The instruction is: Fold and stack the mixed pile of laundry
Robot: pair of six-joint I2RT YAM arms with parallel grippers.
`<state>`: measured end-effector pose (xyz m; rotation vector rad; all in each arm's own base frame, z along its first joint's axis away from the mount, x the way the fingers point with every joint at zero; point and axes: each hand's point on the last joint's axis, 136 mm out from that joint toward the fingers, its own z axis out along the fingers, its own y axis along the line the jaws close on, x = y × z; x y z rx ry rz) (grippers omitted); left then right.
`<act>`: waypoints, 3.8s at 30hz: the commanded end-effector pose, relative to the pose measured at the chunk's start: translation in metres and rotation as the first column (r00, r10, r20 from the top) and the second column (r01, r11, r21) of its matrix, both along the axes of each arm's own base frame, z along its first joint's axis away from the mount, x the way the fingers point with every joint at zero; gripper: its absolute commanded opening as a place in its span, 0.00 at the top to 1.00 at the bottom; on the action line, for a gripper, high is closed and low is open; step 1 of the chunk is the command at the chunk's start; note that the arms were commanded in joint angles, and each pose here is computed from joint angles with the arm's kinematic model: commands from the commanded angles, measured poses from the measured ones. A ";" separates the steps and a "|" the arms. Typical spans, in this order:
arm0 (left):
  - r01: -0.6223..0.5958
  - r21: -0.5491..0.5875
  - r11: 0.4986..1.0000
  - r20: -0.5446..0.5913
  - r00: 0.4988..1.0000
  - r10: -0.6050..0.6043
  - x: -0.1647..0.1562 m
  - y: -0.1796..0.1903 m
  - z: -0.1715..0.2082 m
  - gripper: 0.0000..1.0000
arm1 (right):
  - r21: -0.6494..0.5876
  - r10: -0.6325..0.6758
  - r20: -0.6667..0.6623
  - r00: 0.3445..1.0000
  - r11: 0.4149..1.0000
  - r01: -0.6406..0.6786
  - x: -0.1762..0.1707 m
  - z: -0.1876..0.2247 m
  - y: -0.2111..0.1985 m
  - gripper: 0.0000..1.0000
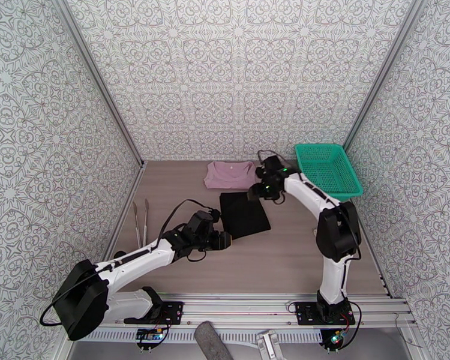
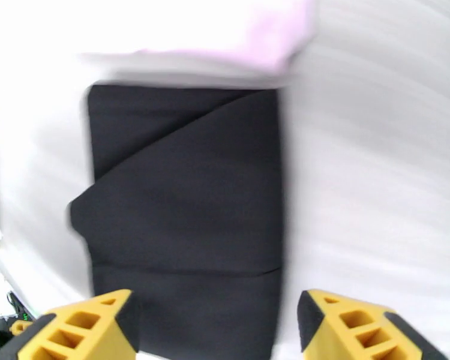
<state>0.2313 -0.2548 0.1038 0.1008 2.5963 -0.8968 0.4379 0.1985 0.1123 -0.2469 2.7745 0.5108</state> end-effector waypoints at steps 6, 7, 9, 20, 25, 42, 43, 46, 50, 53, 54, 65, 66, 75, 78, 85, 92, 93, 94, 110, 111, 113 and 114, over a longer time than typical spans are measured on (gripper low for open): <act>0.045 -0.054 0.997 -0.006 0.999 -0.046 -0.006 -0.016 0.024 0.52 | 0.142 0.117 -0.118 0.986 0.985 -0.100 0.012 -0.064 0.020 0.27; 0.051 -0.051 0.997 -0.012 0.999 -0.051 -0.009 -0.018 0.022 0.52 | 0.169 0.128 -0.132 0.983 0.980 -0.105 0.011 -0.070 0.025 0.29; 0.051 -0.047 0.998 -0.019 0.998 -0.052 -0.014 -0.020 0.017 0.52 | 0.224 0.137 -0.154 0.979 0.969 -0.101 0.010 -0.077 0.033 0.33; 0.044 -0.093 0.995 -0.065 0.997 -0.050 -0.021 -0.035 0.007 0.52 | 0.343 -0.027 -0.191 0.981 0.935 0.093 -0.010 -0.087 0.036 0.96; 0.037 -0.086 0.996 -0.106 0.993 -0.046 -0.025 -0.041 -0.005 0.48 | 0.338 -0.278 -0.155 0.948 0.887 0.315 -0.017 -0.064 0.012 1.00; -0.109 -0.086 0.990 -0.235 0.968 0.086 -0.035 -0.030 -0.052 0.16 | 0.455 -0.789 -0.199 0.582 0.451 0.768 -0.080 -0.056 -0.009 1.00; -0.122 -0.083 0.989 -0.240 0.966 0.099 -0.035 -0.029 -0.056 0.15 | 0.448 -0.796 -0.197 0.573 0.447 0.774 -0.084 -0.057 -0.009 1.00; -0.159 -0.071 0.985 -0.236 0.962 0.138 -0.026 -0.029 -0.065 0.12 | 0.432 -0.807 -0.195 0.557 0.439 0.788 -0.095 -0.057 -0.004 1.00; -0.177 -0.102 0.979 -0.233 0.961 0.150 -0.012 -0.038 -0.072 0.12 | 0.401 -0.798 -0.170 0.578 0.479 0.781 -0.107 -0.053 0.001 0.68; -0.193 -0.125 0.973 -0.225 0.961 0.162 -0.003 -0.042 -0.074 0.12 | 0.369 -0.789 -0.119 0.603 0.528 0.765 -0.115 -0.047 -0.005 0.49; -0.196 -0.129 0.972 -0.222 0.961 0.165 0.001 -0.043 -0.074 0.12 | 0.349 -0.789 -0.096 0.607 0.545 0.762 -0.118 -0.046 -0.010 0.44; -0.223 -0.103 0.969 -0.189 0.961 0.201 0.059 -0.018 -0.082 0.12 | 0.048 -0.457 0.297 0.838 0.884 0.465 -0.102 0.026 -0.038 0.04; -0.224 -0.099 0.970 -0.183 0.962 0.203 0.066 -0.015 -0.081 0.12 | 0.021 -0.401 0.310 0.862 0.909 0.416 -0.095 0.030 -0.034 0.02; -0.155 -0.058 0.986 -0.134 0.980 0.147 0.135 0.000 -0.069 0.12 | -0.114 -0.010 0.204 0.979 0.993 0.034 -0.032 -0.003 0.004 0.01; -0.109 -0.073 0.991 -0.108 0.989 0.101 0.156 -0.007 -0.059 0.12 | -0.127 0.017 0.164 0.986 0.992 0.005 -0.028 -0.014 0.007 0.01; -0.028 -0.109 0.994 -0.003 1.000 0.028 0.175 -0.018 -0.022 0.05 | -0.138 -0.006 0.135 0.991 0.990 0.025 -0.036 -0.018 -0.001 0.01; -0.045 -0.017 0.999 -0.016 0.999 0.045 0.148 0.007 -0.012 0.01 | -0.135 -0.044 0.061 0.997 0.989 0.052 -0.036 -0.033 -0.010 0.01; -0.046 -0.009 0.999 -0.020 0.999 0.046 0.144 0.008 -0.013 0.01 | -0.129 -0.054 0.052 0.997 0.990 0.060 -0.035 -0.036 -0.011 0.01; -0.046 0.000 0.999 -0.024 0.999 0.046 0.140 0.009 -0.013 0.00 | -0.119 -0.064 0.038 0.997 0.991 0.068 -0.034 -0.039 -0.012 0.01; -0.052 0.071 0.996 -0.052 0.997 0.055 0.128 0.013 -0.024 0.01 | -0.023 -0.118 -0.090 0.989 0.993 0.116 -0.025 -0.089 0.007 0.14; -0.050 0.076 0.996 -0.059 0.997 0.055 0.129 0.013 -0.025 0.01 | -0.023 -0.122 -0.092 0.988 0.992 0.120 -0.025 -0.091 0.007 0.18; -0.045 0.082 0.996 -0.081 0.995 0.052 0.129 0.011 -0.030 0.01 | -0.023 -0.127 -0.097 0.987 0.992 0.126 -0.026 -0.093 0.007 0.26; -0.042 0.084 0.996 -0.093 0.994 0.050 0.129 0.010 -0.034 0.00 | -0.023 -0.129 -0.098 0.987 0.992 0.128 -0.026 -0.094 0.007 0.36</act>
